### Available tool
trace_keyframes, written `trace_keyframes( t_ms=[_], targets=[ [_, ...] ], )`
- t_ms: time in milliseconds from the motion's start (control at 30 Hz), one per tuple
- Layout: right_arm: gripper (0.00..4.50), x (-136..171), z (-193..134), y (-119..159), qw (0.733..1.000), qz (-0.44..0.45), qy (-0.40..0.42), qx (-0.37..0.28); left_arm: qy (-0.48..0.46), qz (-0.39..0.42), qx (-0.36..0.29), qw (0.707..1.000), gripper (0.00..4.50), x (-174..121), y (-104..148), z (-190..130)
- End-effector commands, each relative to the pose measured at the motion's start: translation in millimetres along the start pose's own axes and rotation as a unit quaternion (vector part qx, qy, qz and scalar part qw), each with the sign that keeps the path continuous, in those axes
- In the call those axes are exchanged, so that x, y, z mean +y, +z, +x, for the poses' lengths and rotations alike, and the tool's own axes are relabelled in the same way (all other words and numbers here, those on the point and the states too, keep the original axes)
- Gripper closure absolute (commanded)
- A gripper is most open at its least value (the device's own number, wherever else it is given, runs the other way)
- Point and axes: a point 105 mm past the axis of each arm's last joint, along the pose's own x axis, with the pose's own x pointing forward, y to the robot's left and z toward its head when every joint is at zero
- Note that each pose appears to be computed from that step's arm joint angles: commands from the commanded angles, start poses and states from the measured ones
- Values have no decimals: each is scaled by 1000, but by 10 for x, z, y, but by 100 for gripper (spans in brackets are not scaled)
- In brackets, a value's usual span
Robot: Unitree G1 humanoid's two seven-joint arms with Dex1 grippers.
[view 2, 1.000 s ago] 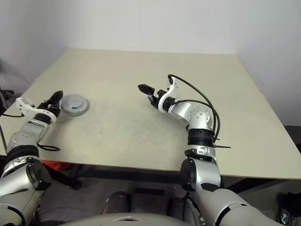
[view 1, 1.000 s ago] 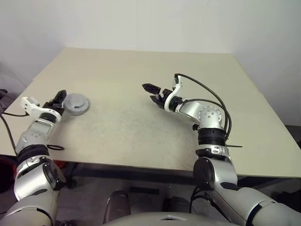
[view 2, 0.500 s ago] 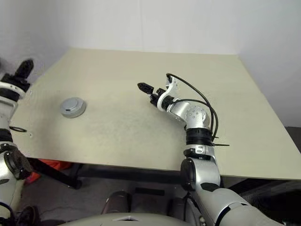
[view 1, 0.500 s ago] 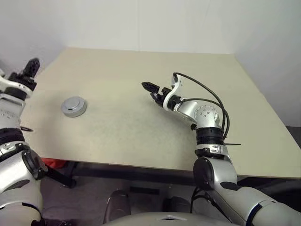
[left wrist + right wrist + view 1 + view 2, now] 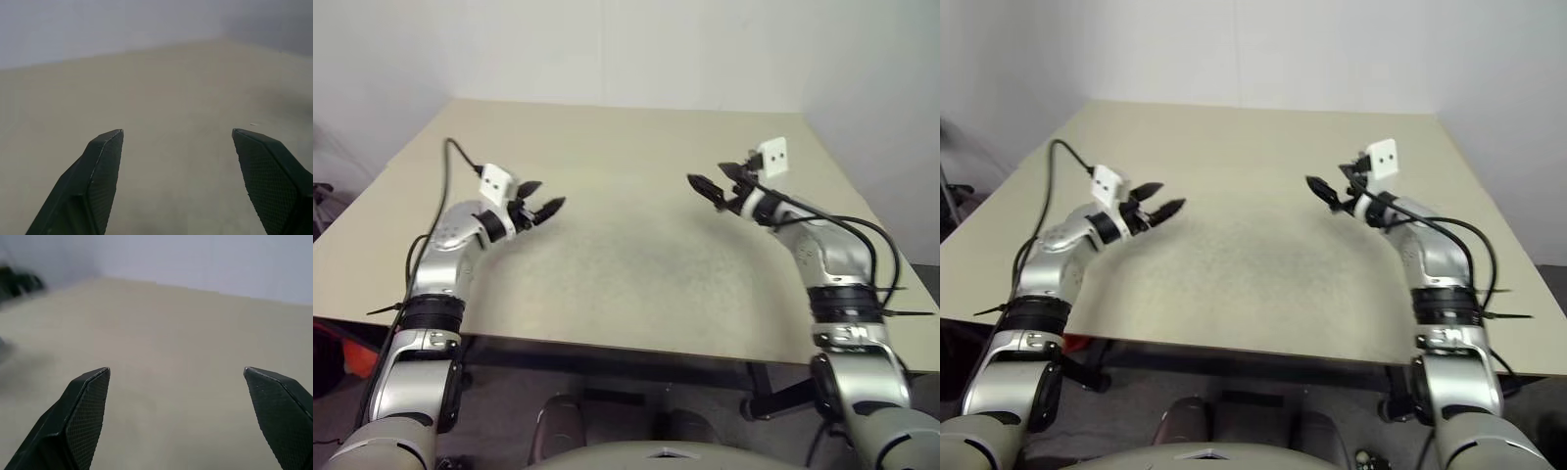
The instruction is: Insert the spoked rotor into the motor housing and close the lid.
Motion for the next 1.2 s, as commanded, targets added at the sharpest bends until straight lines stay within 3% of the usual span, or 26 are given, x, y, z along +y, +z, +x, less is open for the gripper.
trace_keyframes(
  t_ms=[33, 367, 1200],
  targets=[
    [0, 110, -60, 19, 997, -68, 40, 8, -37, 64, -30, 997, 77, -153, 210, 144],
    [0, 340, -51, -157, 993, -78, 87, 27, -61, 51, -51, 996, 77, -359, 228, 437],
    [0, 390, 39, -164, 995, -74, 67, 16, -74, 38, -44, 996, 77, -500, 135, 473]
  ],
)
